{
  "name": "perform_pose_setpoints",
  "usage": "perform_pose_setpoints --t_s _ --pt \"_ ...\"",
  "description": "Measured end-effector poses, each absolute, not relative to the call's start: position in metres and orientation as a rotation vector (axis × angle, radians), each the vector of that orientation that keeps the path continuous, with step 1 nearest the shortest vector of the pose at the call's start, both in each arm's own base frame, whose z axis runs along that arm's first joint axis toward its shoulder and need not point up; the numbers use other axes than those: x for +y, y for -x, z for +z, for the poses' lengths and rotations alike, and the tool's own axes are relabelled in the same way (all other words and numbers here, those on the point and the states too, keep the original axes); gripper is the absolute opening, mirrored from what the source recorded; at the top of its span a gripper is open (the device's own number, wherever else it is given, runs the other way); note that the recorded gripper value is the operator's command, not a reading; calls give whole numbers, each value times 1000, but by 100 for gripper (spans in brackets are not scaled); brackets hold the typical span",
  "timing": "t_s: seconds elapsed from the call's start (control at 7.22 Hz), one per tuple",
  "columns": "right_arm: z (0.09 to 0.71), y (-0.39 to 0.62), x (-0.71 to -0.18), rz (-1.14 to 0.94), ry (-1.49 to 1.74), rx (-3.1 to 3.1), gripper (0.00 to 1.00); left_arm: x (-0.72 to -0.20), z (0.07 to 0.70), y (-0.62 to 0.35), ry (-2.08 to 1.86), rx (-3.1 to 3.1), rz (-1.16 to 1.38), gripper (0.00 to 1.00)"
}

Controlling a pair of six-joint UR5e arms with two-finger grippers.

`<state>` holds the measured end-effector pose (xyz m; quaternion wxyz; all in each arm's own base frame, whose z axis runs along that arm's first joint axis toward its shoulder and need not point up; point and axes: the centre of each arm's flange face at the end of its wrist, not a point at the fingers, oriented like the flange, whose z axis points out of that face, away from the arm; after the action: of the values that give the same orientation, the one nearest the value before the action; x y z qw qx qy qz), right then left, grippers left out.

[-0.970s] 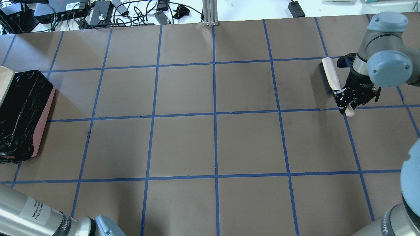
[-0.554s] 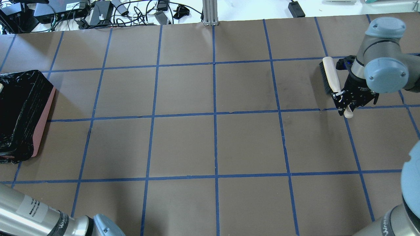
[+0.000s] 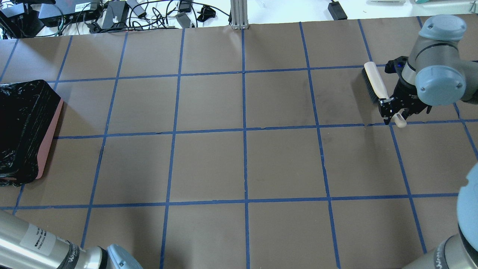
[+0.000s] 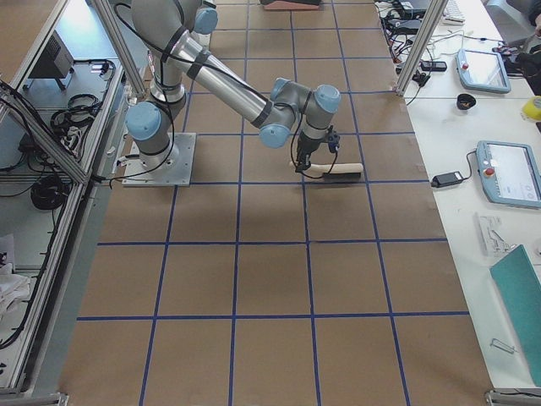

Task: Sweep and dump trash into bin
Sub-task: 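Tip the dustpan over the bin with left gripper while right sets brush down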

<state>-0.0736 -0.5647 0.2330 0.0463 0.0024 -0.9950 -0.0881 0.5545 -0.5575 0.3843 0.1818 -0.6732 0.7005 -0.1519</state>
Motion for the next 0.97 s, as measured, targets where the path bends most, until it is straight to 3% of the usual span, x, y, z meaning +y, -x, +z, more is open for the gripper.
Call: perform_pose_setpoints --t_s 0.42,0.97 --pt "240 73 -566 -232 -1 -3040 95 -590 408 -503 1824 1876 -514 0" --pt "289 70 -559 -94 7 -3023 100 -599 403 -461 1795 1757 -636 0"
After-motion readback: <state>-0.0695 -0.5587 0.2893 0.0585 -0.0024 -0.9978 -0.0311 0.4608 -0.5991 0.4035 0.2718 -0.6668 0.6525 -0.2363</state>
